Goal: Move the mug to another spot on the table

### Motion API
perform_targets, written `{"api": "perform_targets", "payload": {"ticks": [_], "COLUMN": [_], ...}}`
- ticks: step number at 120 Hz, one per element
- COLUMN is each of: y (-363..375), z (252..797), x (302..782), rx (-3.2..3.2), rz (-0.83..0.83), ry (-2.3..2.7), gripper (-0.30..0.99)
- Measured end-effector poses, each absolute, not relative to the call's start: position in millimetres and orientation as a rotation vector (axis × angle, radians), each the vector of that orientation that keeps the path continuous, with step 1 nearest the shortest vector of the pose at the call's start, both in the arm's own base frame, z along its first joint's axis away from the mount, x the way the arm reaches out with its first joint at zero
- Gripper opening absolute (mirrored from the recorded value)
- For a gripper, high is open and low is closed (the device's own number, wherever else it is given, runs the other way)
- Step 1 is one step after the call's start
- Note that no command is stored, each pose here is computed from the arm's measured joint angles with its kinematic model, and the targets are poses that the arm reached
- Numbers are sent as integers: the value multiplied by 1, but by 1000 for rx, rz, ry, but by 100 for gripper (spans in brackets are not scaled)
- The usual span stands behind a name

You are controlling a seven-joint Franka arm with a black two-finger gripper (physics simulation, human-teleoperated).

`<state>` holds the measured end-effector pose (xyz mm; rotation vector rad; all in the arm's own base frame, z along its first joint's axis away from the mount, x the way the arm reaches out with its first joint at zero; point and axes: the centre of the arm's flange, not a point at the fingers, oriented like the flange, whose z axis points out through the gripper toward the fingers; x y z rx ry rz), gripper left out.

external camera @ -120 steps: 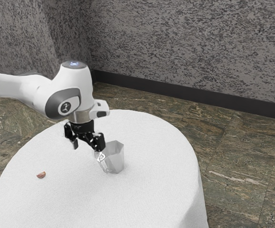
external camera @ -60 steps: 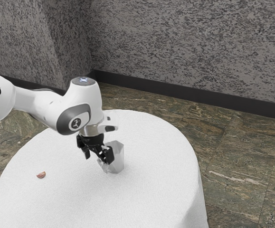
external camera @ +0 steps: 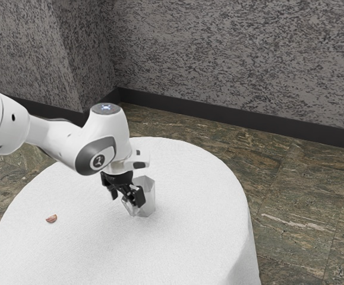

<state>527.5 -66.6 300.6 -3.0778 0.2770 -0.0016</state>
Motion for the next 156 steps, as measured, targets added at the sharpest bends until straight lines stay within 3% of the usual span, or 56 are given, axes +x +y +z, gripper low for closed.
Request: {"api": "perform_targets", "payload": {"ticks": [57, 102, 156], "y": [-68, -71, -70], "z": [289, 289, 288], "x": [532, 531, 525], "rx": [-3074, -3083, -3086], "rz": [-44, -49, 10], "ry": [326, 329, 295], "gripper": [67, 37, 19]}}
